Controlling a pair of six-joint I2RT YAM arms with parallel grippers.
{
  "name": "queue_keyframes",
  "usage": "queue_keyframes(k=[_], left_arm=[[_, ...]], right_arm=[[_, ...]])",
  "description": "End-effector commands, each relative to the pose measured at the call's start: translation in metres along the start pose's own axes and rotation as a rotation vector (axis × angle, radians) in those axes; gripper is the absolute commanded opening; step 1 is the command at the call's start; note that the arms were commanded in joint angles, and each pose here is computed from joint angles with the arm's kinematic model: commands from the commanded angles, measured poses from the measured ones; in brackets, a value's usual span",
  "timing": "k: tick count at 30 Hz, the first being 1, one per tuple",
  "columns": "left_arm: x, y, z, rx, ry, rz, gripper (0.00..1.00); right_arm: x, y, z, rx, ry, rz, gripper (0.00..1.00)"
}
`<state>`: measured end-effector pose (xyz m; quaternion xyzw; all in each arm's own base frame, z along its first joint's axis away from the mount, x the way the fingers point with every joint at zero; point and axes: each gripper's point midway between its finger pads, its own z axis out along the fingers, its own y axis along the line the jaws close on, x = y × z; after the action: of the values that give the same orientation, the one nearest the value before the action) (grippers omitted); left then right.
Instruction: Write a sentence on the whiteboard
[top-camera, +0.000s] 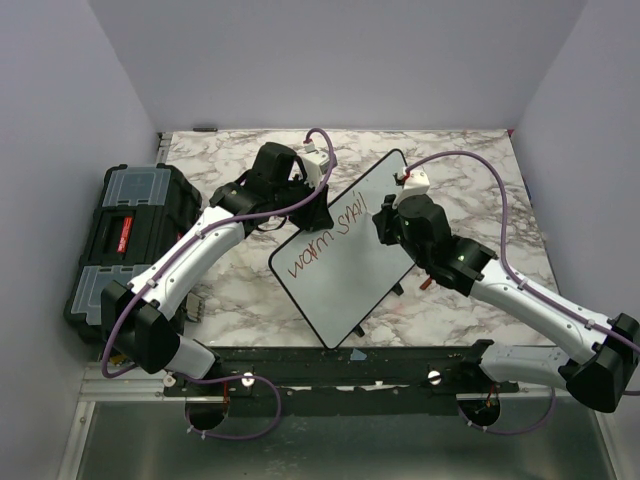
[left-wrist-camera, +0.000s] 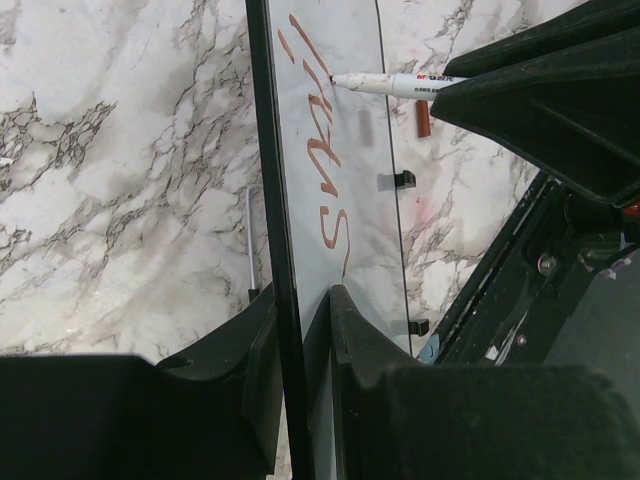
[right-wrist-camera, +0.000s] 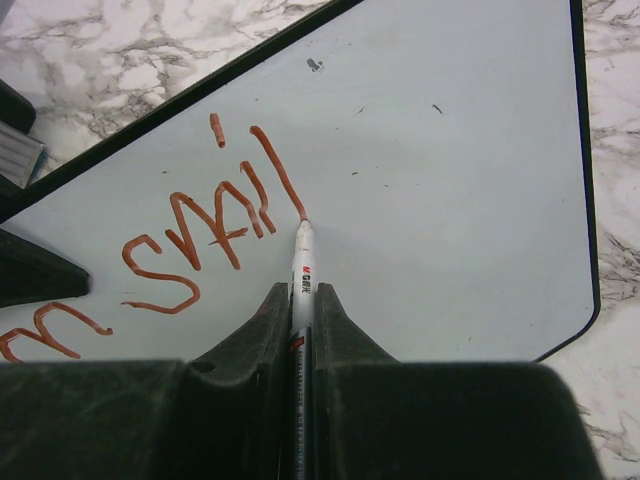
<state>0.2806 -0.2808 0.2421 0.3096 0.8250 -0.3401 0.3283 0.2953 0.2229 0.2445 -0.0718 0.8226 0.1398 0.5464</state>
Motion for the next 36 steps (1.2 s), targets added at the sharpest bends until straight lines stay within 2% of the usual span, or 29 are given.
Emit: queue_keyframes(k=[1,25,36], left_arm=[[0.028,-0.008,0.004,0.041,0.086,0.016,0.00],[0.029,-0.006,0.004,0.030,0.085,0.016,0.00],[0.029,-0.006,0.004,0.029,0.087,0.015,0.00]], right_arm=[[0.004,-0.004,0.001,0.019,0.014,-0.009,0.01],[-0.045,-0.006,-0.007,0.050,-0.088,-0.040,0.01],[-0.047,-0.004,-0.004,0.040,-0.092,-0.019,0.01]])
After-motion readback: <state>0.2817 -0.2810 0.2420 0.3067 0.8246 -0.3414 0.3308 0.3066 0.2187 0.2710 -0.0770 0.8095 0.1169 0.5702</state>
